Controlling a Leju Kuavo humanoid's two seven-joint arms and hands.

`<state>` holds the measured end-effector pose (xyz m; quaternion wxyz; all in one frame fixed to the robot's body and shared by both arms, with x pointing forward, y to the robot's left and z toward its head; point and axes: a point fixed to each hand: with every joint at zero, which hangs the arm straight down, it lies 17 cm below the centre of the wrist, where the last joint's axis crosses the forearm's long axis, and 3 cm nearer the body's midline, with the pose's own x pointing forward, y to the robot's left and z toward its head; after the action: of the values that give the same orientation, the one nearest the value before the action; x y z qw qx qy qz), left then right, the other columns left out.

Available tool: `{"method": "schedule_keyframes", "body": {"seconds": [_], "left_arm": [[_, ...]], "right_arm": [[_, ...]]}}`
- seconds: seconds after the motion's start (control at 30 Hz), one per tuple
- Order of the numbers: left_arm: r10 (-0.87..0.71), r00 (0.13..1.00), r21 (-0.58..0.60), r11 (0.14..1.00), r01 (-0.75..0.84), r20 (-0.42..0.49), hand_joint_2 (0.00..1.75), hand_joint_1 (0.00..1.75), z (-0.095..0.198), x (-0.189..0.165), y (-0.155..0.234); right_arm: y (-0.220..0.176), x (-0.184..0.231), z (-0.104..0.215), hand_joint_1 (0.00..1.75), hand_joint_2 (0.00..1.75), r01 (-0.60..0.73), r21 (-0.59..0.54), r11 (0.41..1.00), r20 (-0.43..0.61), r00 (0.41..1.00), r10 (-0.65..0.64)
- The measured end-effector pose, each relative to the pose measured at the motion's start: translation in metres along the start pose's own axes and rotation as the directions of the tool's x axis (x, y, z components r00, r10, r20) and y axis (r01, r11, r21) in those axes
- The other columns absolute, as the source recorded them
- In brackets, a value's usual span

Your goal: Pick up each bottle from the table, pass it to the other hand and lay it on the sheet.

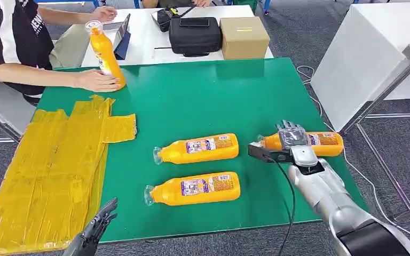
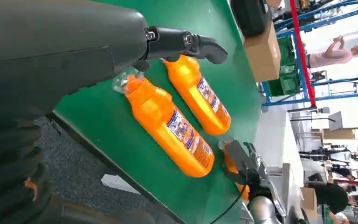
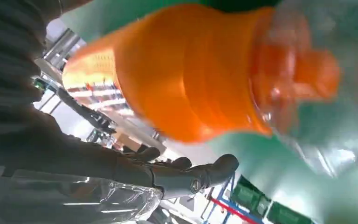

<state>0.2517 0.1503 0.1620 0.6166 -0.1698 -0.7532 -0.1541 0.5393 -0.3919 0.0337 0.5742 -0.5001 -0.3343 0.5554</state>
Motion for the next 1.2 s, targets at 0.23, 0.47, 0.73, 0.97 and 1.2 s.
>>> {"method": "schedule_keyframes", "body": {"seconds": [0.23,0.47,0.73,0.97,1.2], "left_arm": [[-0.004,1.000,-0.008,1.000,0.004,-0.019,1.75,0.00,-0.002,-0.006,0.000],[-0.005,1.000,-0.004,1.000,0.005,-0.022,1.75,0.00,-0.006,-0.007,-0.003],[0.009,1.000,-0.025,1.000,-0.009,-0.011,1.75,0.00,-0.013,-0.011,-0.005],[0.017,1.000,-0.029,0.999,-0.018,-0.025,1.75,0.00,-0.012,-0.018,-0.006],[0.018,0.999,-0.025,1.000,-0.019,-0.033,1.75,0.00,-0.012,-0.021,-0.006]], "right_arm": [[0.017,-0.014,0.000,0.00,1.75,0.096,0.100,0.990,-0.024,0.995,-0.094],[0.030,-0.042,0.001,1.75,1.75,0.146,0.172,0.974,-0.074,0.988,-0.134],[0.059,-0.066,0.008,1.75,1.75,0.172,0.293,0.941,-0.090,0.984,-0.152],[0.063,-0.070,0.009,1.75,1.75,0.181,0.328,0.927,-0.080,0.983,-0.164],[0.064,-0.044,0.013,1.75,1.75,0.249,0.331,0.910,-0.003,0.965,-0.262]]}}
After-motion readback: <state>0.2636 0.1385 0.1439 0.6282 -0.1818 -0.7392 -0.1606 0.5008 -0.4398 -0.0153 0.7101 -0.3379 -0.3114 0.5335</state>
